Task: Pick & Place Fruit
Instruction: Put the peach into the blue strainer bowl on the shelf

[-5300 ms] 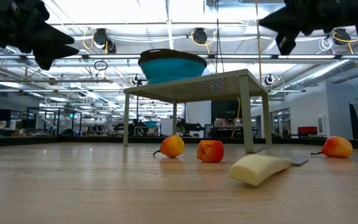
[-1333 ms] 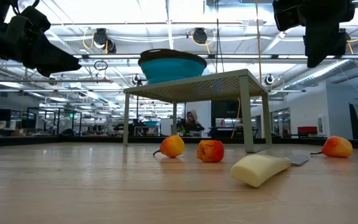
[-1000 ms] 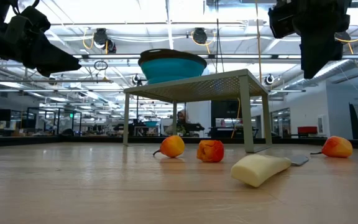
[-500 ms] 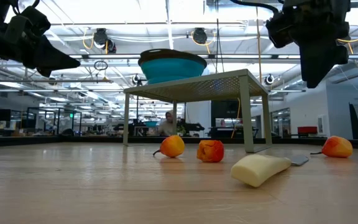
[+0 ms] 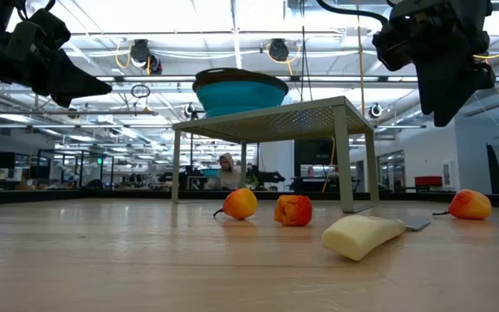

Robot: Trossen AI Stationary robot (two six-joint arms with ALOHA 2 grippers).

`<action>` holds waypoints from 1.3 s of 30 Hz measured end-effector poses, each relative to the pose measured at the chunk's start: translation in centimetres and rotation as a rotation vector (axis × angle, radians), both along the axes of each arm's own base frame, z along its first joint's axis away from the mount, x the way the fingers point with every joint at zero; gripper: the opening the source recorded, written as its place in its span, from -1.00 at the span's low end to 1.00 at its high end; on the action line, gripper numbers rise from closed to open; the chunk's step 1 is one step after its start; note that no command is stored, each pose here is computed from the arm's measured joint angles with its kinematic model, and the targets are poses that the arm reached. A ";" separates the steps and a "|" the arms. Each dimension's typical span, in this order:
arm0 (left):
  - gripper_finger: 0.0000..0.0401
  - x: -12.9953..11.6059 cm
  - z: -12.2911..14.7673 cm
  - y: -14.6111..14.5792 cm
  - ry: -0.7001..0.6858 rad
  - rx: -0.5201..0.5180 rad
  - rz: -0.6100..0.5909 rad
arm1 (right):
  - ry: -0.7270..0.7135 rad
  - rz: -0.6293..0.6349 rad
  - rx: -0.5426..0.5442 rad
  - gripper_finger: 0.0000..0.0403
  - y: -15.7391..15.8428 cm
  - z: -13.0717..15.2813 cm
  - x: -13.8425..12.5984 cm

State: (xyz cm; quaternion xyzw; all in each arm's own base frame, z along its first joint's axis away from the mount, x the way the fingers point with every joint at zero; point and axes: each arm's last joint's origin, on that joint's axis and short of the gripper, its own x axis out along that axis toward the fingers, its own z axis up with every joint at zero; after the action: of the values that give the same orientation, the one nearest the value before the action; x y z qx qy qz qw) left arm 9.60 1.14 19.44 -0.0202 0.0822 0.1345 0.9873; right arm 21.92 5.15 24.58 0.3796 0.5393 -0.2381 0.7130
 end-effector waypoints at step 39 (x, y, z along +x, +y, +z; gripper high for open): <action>-0.95 0.0 0.0 0.0 -0.009 -0.031 0.006 | 0.043 -0.122 0.097 0.08 -0.1 -8.1 -2.2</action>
State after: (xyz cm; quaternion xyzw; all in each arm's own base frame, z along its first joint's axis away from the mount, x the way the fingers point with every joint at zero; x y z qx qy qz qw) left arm 9.60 1.14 19.44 -0.0363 0.0799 0.1360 0.9868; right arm 19.76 5.09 16.46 0.4406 0.5412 -0.2626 0.6664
